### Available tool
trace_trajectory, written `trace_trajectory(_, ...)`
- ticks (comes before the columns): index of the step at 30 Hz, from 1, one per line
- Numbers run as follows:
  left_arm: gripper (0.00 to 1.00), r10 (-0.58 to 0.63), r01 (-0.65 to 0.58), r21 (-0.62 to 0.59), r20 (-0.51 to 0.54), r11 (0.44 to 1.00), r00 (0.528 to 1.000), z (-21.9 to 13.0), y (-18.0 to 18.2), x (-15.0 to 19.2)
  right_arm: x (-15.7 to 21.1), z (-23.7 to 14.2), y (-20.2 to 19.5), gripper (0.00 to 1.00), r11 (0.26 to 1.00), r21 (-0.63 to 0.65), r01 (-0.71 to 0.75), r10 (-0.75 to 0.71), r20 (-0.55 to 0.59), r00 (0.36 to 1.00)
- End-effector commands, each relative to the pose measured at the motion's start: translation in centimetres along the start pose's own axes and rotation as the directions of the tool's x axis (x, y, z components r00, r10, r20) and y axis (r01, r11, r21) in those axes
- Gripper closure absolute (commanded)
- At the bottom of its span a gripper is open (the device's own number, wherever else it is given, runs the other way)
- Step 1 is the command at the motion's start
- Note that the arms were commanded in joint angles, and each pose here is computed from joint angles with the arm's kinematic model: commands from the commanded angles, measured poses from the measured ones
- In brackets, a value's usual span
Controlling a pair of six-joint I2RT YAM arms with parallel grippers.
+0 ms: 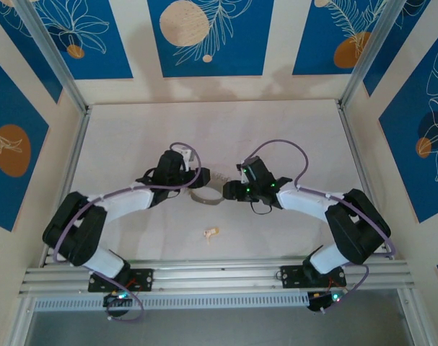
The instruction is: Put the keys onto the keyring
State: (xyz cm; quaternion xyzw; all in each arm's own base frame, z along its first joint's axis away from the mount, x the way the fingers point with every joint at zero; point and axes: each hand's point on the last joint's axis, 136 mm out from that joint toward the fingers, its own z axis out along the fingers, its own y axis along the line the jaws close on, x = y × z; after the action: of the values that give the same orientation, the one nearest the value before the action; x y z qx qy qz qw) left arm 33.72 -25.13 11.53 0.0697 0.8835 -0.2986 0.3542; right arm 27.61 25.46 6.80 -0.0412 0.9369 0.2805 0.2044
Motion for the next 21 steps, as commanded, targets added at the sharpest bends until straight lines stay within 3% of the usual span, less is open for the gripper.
trace_trajectory(1,0.31,-0.038,0.038,0.026,0.013,0.999,0.999,-1.4,-0.2,0.3,0.0,0.6,1.7,0.46,0.999,-0.035,0.026,-0.028,-0.032,0.999)
trace_trajectory(21,0.29,-0.058,0.057,0.022,0.036,0.998,0.998,-3.0,-0.2,0.3,0.2,3.3,0.1,0.53,1.0,-0.02,-0.003,0.002,-0.074,0.997)
